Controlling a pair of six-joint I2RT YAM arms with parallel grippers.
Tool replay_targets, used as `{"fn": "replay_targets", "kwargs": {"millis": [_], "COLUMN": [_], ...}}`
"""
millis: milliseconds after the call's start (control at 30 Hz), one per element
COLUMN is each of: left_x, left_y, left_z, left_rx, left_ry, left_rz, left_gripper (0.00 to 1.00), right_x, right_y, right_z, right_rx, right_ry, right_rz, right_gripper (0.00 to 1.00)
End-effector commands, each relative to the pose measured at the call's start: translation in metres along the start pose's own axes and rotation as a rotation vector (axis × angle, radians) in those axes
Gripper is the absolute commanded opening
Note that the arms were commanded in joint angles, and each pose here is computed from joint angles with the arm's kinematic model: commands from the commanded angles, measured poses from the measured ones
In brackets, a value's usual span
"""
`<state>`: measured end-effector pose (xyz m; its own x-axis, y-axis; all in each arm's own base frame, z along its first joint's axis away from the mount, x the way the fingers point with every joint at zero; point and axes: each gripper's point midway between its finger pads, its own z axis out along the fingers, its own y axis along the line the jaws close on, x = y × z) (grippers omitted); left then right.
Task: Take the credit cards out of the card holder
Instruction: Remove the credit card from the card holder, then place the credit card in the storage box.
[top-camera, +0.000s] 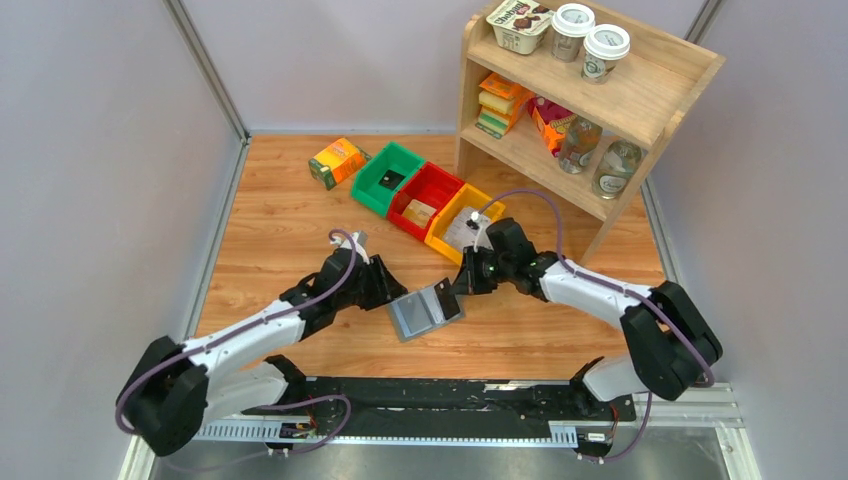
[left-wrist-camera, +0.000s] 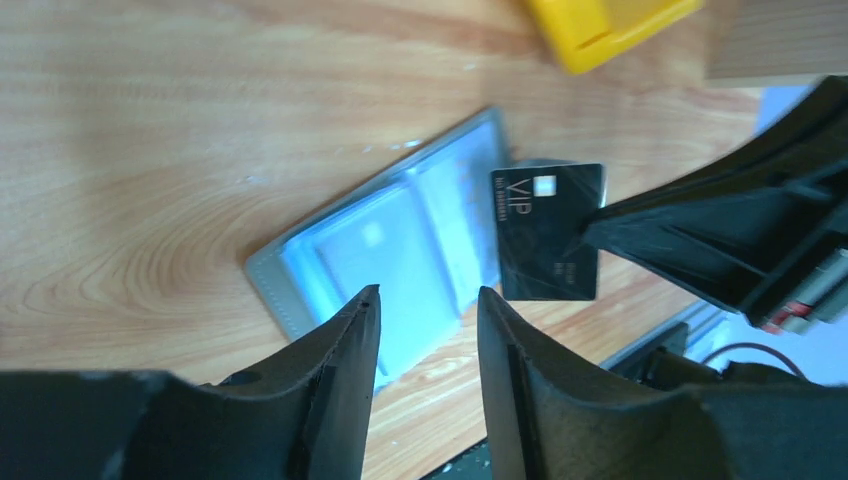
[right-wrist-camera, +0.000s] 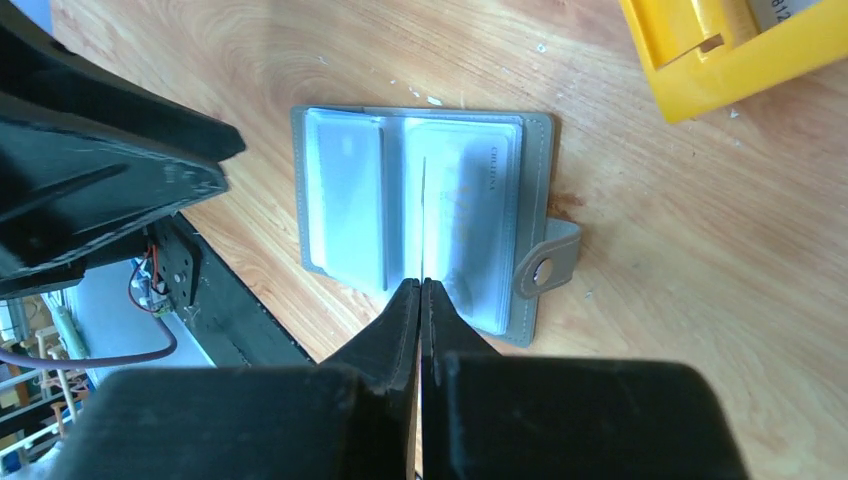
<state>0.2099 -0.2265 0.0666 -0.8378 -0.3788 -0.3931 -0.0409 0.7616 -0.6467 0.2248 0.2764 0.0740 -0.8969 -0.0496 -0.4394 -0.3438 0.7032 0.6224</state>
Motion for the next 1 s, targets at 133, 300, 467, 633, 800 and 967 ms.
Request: {"fn": "replay_targets", "kwargs": {"millis": [133,300,467,633,800,967], "left_x": [-0.039,-0.038,-0.037,-0.034,-0.027,-0.027], "left_y": [-0.068,-0.104,-0.132,-0.153,-0.168,-0.177], "left_z": [-0.052,-0.083,-0.103,-0.114,-0.12,-0.125], "left_rx": [0.331,0.543,0.696,0.843,0.958,1.016], "left_ry": [-0.214,-0.27,-0.29,-0.3,-0.26,-0.261], "left_rz": [0.301,0.425,0.463,0.431,0.422,0.416], "left_gripper": [0.67,0.73,0.76,0.75,0.72,0.67], "right_x": [-0.04,-0.049,-0.052,-0.053,-0.054,-0.053], "right_y": [0.052,0.092,0.127,0.151,0.162,0.167], "right_z": [-0.052,-0.086,-0.121,-0.146,-0.154,-0.156], "right_rx": [-0.097,-0.241,-0.376,-0.484,-0.534,-0.574], "right_ry": [-0.135,-0.208,-0.294,-0.355,-0.372,-0.375], "right_rz": [-0.118,-0.208,-0.279,-0.318,-0.33,-0.327], "right_gripper": [0.0,0.0,0.0,0.0,0.0,0.0]}}
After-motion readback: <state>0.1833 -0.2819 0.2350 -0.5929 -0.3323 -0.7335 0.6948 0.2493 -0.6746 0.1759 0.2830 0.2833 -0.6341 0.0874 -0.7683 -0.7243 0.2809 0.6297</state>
